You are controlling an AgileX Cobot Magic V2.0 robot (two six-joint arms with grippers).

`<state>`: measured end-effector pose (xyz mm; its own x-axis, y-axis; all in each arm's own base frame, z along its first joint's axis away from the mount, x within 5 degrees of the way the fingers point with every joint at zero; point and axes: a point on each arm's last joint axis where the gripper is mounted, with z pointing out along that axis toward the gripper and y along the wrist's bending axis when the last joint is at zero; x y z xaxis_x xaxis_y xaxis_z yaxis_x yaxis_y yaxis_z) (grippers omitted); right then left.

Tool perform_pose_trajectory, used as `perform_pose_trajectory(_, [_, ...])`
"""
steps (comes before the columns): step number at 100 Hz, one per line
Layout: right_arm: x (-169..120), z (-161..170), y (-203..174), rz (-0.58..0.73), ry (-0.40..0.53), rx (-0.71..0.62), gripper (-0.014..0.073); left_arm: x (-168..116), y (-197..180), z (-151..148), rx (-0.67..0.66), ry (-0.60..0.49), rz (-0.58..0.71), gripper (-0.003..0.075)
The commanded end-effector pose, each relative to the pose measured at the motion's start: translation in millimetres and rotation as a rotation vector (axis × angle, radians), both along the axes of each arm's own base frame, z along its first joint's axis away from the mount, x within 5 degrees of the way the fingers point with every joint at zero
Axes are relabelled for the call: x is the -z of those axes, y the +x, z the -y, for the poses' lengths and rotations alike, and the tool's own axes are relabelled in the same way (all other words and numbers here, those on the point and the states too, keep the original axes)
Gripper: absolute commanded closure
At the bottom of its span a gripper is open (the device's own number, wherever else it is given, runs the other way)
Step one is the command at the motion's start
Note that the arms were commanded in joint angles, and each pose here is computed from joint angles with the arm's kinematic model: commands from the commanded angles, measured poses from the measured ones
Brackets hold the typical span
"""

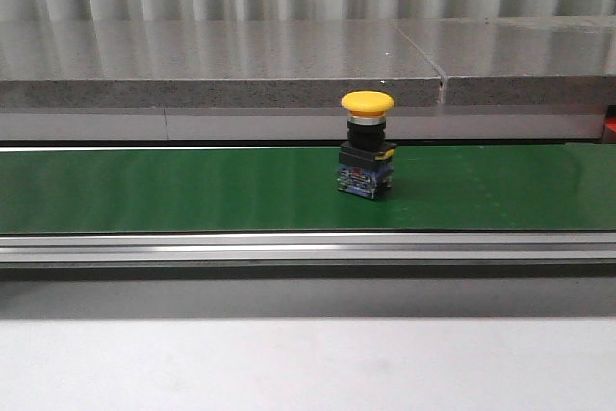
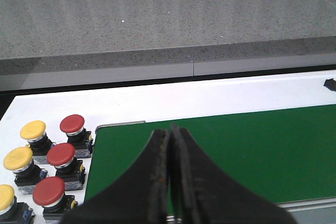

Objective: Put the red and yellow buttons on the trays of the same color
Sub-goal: 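Lift the red button and lower it into the red tray, then grasp the yellow button at the belt's far end with the right gripper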

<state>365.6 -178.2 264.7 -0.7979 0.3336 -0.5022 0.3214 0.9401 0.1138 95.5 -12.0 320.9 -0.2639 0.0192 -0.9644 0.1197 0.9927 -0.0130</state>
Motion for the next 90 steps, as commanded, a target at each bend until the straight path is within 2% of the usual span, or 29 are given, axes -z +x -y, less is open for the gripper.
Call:
perform_pose_trajectory(1, [-63.9, -21.0, -14.9, 0.136, -0.078, -0.058, -0.0038, -16.2, 0.7, 1.3, 0.010, -0.024, 0.103, 0.0740])
perform_pose_trajectory(19, [-106.7, -62.6, -41.8, 0.148, -0.088, -0.178, -0.0038, -16.2, 0.7, 1.3, 0.010, -0.024, 0.103, 0.0740])
perform_pose_trajectory(38, [-122.9, -105.1, -64.6, 0.142, -0.082, -0.299, -0.0038, -16.2, 0.7, 1.3, 0.010, -0.024, 0.103, 0.0740])
perform_pose_trajectory(50, [-111.4, -128.5, -79.7, 0.130, -0.074, -0.360, -0.0038, -16.2, 0.7, 1.3, 0.010, -0.024, 0.103, 0.0740])
perform_pose_trajectory(67, [-77.9, -160.8, -99.9, 0.077, -0.055, -0.462, -0.0038, -16.2, 0.7, 1.3, 0.010, -0.024, 0.103, 0.0740])
perform_pose_trajectory(90, [-41.3, -199.9, -110.2, 0.013, -0.043, -0.619, -0.0038, -16.2, 0.7, 1.3, 0.010, -0.024, 0.103, 0.0740])
